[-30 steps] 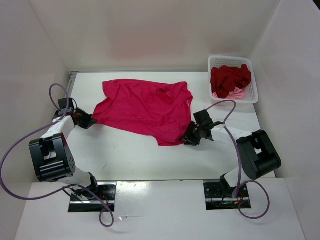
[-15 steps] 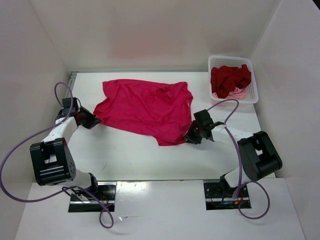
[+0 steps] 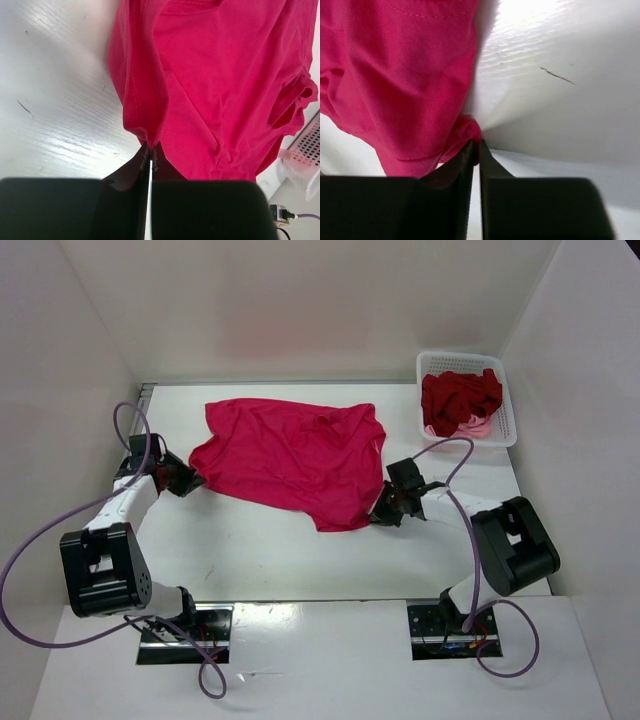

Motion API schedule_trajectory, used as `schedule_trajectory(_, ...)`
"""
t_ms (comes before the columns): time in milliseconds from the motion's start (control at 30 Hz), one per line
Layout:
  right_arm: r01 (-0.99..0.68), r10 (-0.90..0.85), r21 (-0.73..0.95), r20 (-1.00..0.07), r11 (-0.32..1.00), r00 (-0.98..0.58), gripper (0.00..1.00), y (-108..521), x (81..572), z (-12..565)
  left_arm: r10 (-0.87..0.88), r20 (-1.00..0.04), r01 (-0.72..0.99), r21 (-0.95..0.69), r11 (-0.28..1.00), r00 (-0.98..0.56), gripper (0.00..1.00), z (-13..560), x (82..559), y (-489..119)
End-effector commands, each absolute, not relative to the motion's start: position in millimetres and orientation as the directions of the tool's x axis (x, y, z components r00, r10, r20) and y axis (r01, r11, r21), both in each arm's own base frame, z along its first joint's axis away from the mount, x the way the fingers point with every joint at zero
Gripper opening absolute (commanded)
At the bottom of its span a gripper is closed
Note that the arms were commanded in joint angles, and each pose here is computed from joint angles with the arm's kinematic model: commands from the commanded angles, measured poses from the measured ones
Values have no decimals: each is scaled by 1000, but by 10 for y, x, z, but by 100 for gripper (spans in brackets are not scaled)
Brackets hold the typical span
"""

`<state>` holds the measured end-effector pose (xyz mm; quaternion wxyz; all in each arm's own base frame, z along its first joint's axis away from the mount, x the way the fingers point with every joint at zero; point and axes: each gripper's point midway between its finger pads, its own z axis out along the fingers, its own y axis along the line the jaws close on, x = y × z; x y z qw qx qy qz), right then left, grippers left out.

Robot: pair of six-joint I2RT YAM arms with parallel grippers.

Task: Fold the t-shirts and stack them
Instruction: Flatten out the tshirt

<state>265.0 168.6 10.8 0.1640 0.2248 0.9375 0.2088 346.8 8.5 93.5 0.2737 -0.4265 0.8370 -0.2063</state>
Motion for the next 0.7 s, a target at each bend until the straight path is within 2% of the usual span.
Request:
schedule_trajectory(0,337,433,408,-170,848,-885,9,1664,2517,-74,-825,-305,-591,-583,557,-476,0,997,3446,88)
schedule_trajectory(67,322,422,417,-173,850,-890,0,1691,2549,-13,-829,-320,-587,-591,553,-459,0,1067,3451,102)
schedule_trajectory(133,310,415,422,-184,852,-891,0,1688,2549,141,-829,-320,-587,-592,553,-459,0,1093,3426,96)
schedule_trajectory(200,271,436,469,-288,841,-853,0,1682,2719,632,-807,-352,-543,-604,583,-474,0,1264,3444,14)
schedule_trajectory(233,270,428,451,-299,851,-853,0,1619,2649,789,-800,-372,-538,-598,594,-471,0,1369,3450,1)
schedule_trajectory(267,207,440,510,-393,835,-807,0,1634,2764,1317,-790,-388,-522,-599,607,-474,0,1458,3448,-47)
schedule_trajectory(333,189,464,525,-462,830,-756,0,1549,2771,1781,-767,-432,-462,-620,634,-474,0,1774,3415,-144)
schedule_trajectory(367,151,472,547,-511,823,-718,0,1505,2737,2235,-759,-470,-389,-662,641,-450,0,2172,3471,-184)
schedule_trajectory(433,141,486,543,-569,828,-663,0,1402,2749,2645,-734,-520,-321,-672,667,-436,0,2580,3468,-225)
schedule_trajectory(467,93,484,551,-626,829,-611,0,1343,2722,3101,-731,-542,-293,-681,671,-415,0,2796,3493,-222)
schedule_trajectory(500,81,485,546,-655,834,-580,0,1299,2732,3314,-716,-598,-209,-696,687,-360,0,3286,3499,-233)
schedule_trajectory(533,85,491,532,-693,842,-528,0,1205,2758,3538,-709,-622,-156,-705,692,-333,0,3545,3470,-262)
schedule_trajectory(567,30,514,558,-740,829,-433,0,1142,2727,4083,-710,-640,-121,-712,692,-295,0,3783,3458,-213)
schedule_trajectory(633,7,490,525,-788,851,-373,0,1054,2738,4443,-709,-660,-50,-722,690,-249,0,4220,3364,-219)
schedule_trajectory(667,-53,519,550,-812,834,-266,0,978,2628,4974,-703,-692,-2,-712,702,-163,0,4658,3282,-120)
